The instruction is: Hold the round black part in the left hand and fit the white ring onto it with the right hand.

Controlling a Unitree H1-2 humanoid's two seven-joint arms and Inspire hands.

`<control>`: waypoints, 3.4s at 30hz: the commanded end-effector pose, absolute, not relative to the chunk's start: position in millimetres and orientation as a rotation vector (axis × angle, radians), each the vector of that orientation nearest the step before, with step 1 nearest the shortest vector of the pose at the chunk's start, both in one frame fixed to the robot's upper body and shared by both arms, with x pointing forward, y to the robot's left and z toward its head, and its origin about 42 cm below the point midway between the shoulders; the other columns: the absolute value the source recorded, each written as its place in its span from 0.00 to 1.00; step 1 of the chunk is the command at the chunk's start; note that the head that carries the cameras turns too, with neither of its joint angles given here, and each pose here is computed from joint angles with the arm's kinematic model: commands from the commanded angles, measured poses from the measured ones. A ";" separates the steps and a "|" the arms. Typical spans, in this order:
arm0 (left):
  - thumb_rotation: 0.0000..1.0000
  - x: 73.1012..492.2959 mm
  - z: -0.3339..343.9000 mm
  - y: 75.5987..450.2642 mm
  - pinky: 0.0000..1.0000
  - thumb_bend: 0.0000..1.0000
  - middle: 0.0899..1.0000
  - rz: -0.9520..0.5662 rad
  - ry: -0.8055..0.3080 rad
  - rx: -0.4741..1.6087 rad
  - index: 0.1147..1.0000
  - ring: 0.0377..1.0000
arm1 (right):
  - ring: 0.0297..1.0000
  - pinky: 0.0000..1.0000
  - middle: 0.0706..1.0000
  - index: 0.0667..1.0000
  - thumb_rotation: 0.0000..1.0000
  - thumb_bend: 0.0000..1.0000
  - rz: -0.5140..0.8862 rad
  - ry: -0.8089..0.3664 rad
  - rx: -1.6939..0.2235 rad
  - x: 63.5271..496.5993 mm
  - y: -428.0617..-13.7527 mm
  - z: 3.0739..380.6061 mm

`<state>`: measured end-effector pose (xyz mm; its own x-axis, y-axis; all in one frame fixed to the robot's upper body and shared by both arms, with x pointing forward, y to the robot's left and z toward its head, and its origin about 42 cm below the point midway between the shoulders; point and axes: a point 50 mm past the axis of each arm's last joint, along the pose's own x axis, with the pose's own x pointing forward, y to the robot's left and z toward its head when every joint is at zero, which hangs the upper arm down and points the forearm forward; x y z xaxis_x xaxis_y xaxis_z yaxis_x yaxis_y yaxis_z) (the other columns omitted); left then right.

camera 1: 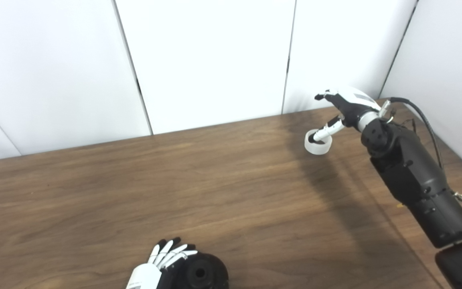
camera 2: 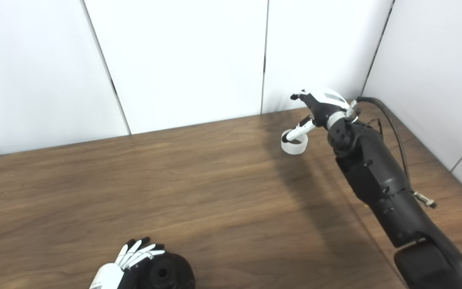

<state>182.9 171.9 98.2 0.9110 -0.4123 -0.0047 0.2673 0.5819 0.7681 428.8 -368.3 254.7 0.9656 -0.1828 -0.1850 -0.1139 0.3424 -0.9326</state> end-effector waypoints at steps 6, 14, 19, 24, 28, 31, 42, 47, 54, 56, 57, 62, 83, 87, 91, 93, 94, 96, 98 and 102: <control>0.06 171.0 75.2 181.3 1.00 0.52 0.83 -0.455 -0.063 0.928 0.42 0.95 | 1.00 0.99 0.99 0.82 0.27 0.89 -0.057 0.268 -1.329 441.4 -370.5 280.7; 0.06 168.6 78.1 179.9 1.00 0.52 0.83 -0.452 -0.073 0.920 0.42 0.95 | 1.00 1.00 0.99 0.83 0.28 0.90 -0.017 0.315 -1.365 437.7 -366.4 263.8; 0.06 168.2 79.6 178.8 1.00 0.52 0.83 -0.452 -0.073 0.912 0.42 0.95 | 1.00 1.00 1.00 0.84 0.29 0.91 0.001 0.335 -1.380 439.2 -366.4 261.3; 0.06 167.9 80.6 176.3 1.00 0.52 0.83 -0.454 -0.072 0.919 0.42 0.95 | 1.00 1.00 0.99 0.84 0.27 0.91 -0.004 0.349 -1.382 442.9 -368.5 259.6; 0.06 167.8 81.9 174.6 1.00 0.52 0.83 -0.447 -0.076 0.913 0.42 0.95 | 1.00 1.00 0.99 0.84 0.28 0.90 0.005 0.363 -1.401 445.3 -369.8 256.6; 0.06 167.3 83.0 173.1 1.00 0.52 0.83 -0.447 -0.077 0.914 0.42 0.95 | 1.00 1.00 1.00 0.85 0.30 0.90 0.013 0.372 -1.420 445.8 -370.7 254.2; 0.06 165.0 85.2 170.7 1.00 0.52 0.82 -0.444 -0.079 0.913 0.42 0.95 | 1.00 1.00 0.99 0.84 0.33 0.87 0.026 0.383 -1.449 448.7 -370.8 247.7; 0.06 164.4 86.4 170.3 1.00 0.52 0.82 -0.443 -0.080 0.912 0.42 0.95 | 1.00 1.00 0.98 0.82 0.32 0.86 0.018 0.362 -1.445 450.3 -369.4 247.5; 0.06 164.1 87.3 170.1 1.00 0.52 0.82 -0.442 -0.088 0.916 0.42 0.94 | 0.99 0.99 0.95 0.75 0.26 0.83 0.002 0.305 -1.435 451.6 -368.4 246.6; 0.07 164.2 86.8 170.2 1.00 0.52 0.82 -0.443 -0.092 0.916 0.42 0.94 | 0.98 1.00 0.95 0.74 0.26 0.82 0.001 0.299 -1.432 451.3 -367.7 247.1; 0.07 164.2 86.6 170.2 1.00 0.52 0.82 -0.443 -0.093 0.914 0.42 0.94 | 0.98 1.00 0.94 0.74 0.25 0.82 0.001 0.297 -1.430 451.2 -367.4 247.3; 0.07 164.3 87.9 169.2 1.00 0.52 0.82 -0.447 -0.089 0.915 0.42 0.95 | 0.97 1.00 0.94 0.73 0.24 0.82 0.005 0.295 -1.432 449.9 -367.5 245.9; 0.06 167.2 88.6 163.8 1.00 0.52 0.82 -0.435 -0.099 0.926 0.42 0.94 | 0.94 0.97 0.88 0.55 0.17 0.65 0.030 0.278 -1.445 452.3 -364.0 244.7; 0.06 167.2 89.5 162.8 1.00 0.52 0.81 -0.436 -0.103 0.927 0.42 0.94 | 0.92 0.92 0.85 0.46 0.14 0.52 0.039 0.260 -1.425 451.8 -364.1 243.5; 0.06 167.2 90.6 162.0 1.00 0.52 0.82 -0.438 -0.105 0.921 0.42 0.94 | 0.91 0.89 0.84 0.45 0.13 0.52 0.050 0.252 -1.432 451.1 -364.5 241.0; 0.06 167.3 91.0 161.6 1.00 0.52 0.82 -0.437 -0.104 0.921 0.42 0.94 | 0.91 0.90 0.84 0.45 0.13 0.52 0.052 0.250 -1.433 450.4 -364.6 240.4; 0.06 167.4 91.2 161.3 1.00 0.52 0.82 -0.436 -0.105 0.920 0.42 0.94 | 0.91 0.90 0.84 0.45 0.13 0.52 0.055 0.249 -1.440 449.7 -364.7 239.9; 0.06 167.6 91.2 161.0 1.00 0.52 0.81 -0.436 -0.107 0.920 0.42 0.94 | 0.91 0.91 0.84 0.45 0.13 0.52 0.060 0.247 -1.452 449.0 -365.0 239.2; 0.07 168.0 91.5 160.6 1.00 0.52 0.81 -0.436 -0.107 0.921 0.42 0.94 | 0.91 0.91 0.84 0.45 0.14 0.52 0.063 0.244 -1.461 448.4 -365.2 238.4; 0.06 168.6 91.7 159.8 1.00 0.52 0.82 -0.438 -0.106 0.921 0.42 0.94 | 0.91 0.92 0.84 0.45 0.13 0.52 0.067 0.224 -1.460 447.3 -364.3 237.9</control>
